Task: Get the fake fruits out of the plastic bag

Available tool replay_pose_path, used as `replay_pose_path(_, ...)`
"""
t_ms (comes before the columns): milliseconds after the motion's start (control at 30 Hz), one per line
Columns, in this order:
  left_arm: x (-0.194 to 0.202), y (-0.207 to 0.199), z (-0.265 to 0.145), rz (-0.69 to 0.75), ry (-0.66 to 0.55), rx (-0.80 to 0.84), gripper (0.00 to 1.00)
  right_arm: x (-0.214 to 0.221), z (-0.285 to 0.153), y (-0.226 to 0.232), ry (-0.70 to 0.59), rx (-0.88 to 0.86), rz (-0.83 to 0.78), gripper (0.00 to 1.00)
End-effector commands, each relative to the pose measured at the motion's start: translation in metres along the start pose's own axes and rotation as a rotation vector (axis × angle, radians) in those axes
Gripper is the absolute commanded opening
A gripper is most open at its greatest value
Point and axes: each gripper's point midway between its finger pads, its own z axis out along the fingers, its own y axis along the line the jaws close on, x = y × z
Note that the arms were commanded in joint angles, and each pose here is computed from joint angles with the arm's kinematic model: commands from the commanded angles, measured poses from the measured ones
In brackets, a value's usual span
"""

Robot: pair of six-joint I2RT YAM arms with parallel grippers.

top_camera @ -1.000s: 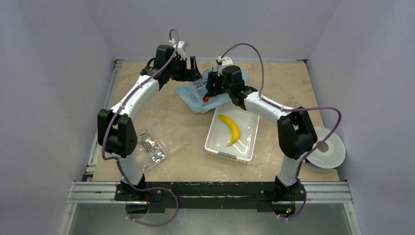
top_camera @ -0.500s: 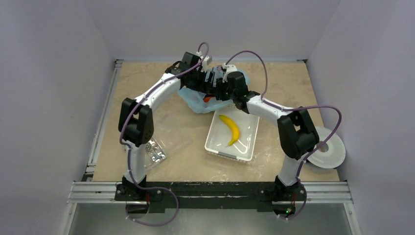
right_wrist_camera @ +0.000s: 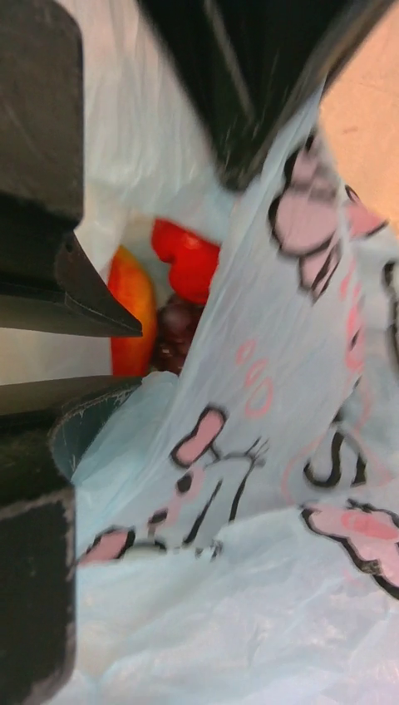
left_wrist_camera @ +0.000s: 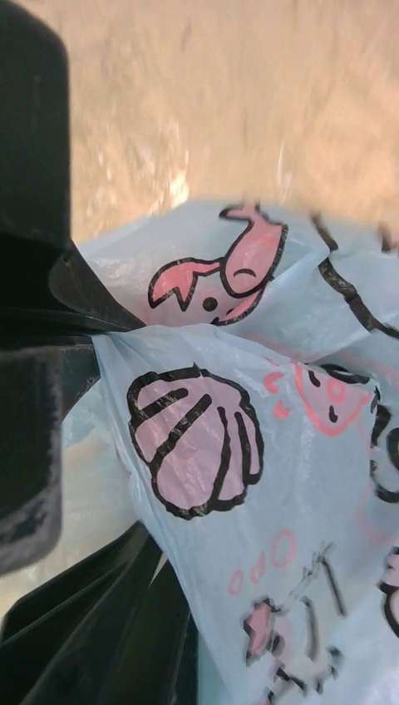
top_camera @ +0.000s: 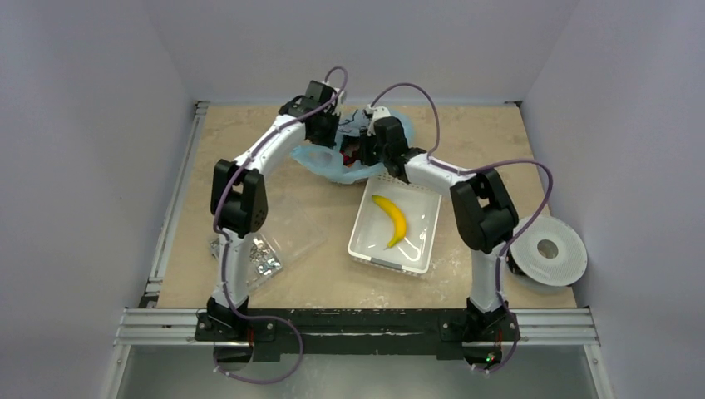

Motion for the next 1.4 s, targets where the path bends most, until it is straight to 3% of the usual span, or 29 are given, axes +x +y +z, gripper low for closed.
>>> replay_pose_path(0, -0.086, 0.058, -0.079, -0.106, -0.327, -0.149, 0.00, -0.043, 0.028, 0.001, -0.091, 0.033, -0.043, 0.21)
replay_pose_path(200, -0.100, 0.086, -0.137, -0.193, -0.479, -0.168, 0.00, -0.083, 0.079, 0.007, -0.159, 0.035, -0.077, 0.21)
replay_pose_path(300, -0.093, 0.082, -0.146, -0.200, -0.480, -0.133, 0.00, -0.100, 0.088, 0.010, -0.167, 0.046, -0.093, 0.21)
replay_pose_path(433, -0.073, 0.074, -0.141, -0.235, -0.438, -0.086, 0.00, -0.114, 0.067, 0.021, -0.155, 0.010, -0.101, 0.24)
replay_pose_path(567, -0.051, 0.067, -0.129, -0.266, -0.352, -0.050, 0.00, -0.096, 0.034, 0.038, -0.085, -0.078, -0.105, 0.31)
replay_pose_path(733, -0.024, 0.055, -0.129, -0.303, -0.195, -0.003, 0.52, -0.069, 0.004, 0.045, 0.000, -0.095, -0.111, 0.36)
replay_pose_path(800, -0.020, 0.041, -0.138, -0.290, -0.213, 0.075, 0.85, -0.058, -0.001, 0.036, 0.046, -0.041, -0.103, 0.36)
replay_pose_path(900, 0.002, 0.026, -0.138, -0.287, -0.169, 0.146, 0.94, -0.034, 0.000, 0.024, 0.130, 0.014, -0.143, 0.35)
replay_pose_path(1033, 0.026, 0.009, -0.127, -0.329, -0.143, 0.247, 0.89, 0.004, 0.004, 0.010, 0.208, 0.076, -0.197, 0.33)
replay_pose_path(1233, 0.077, 0.006, -0.108, -0.390, -0.032, 0.259, 0.47, 0.026, -0.010, -0.007, 0.245, 0.175, -0.250, 0.21)
replay_pose_path(1300, 0.087, 0.003, -0.102, -0.386, -0.033, 0.258, 0.36, 0.029, -0.010, -0.007, 0.237, 0.172, -0.258, 0.19)
replay_pose_path(1367, 0.093, 0.005, -0.094, -0.386, -0.023, 0.243, 0.32, 0.034, -0.004, -0.008, 0.232, 0.177, -0.261, 0.18)
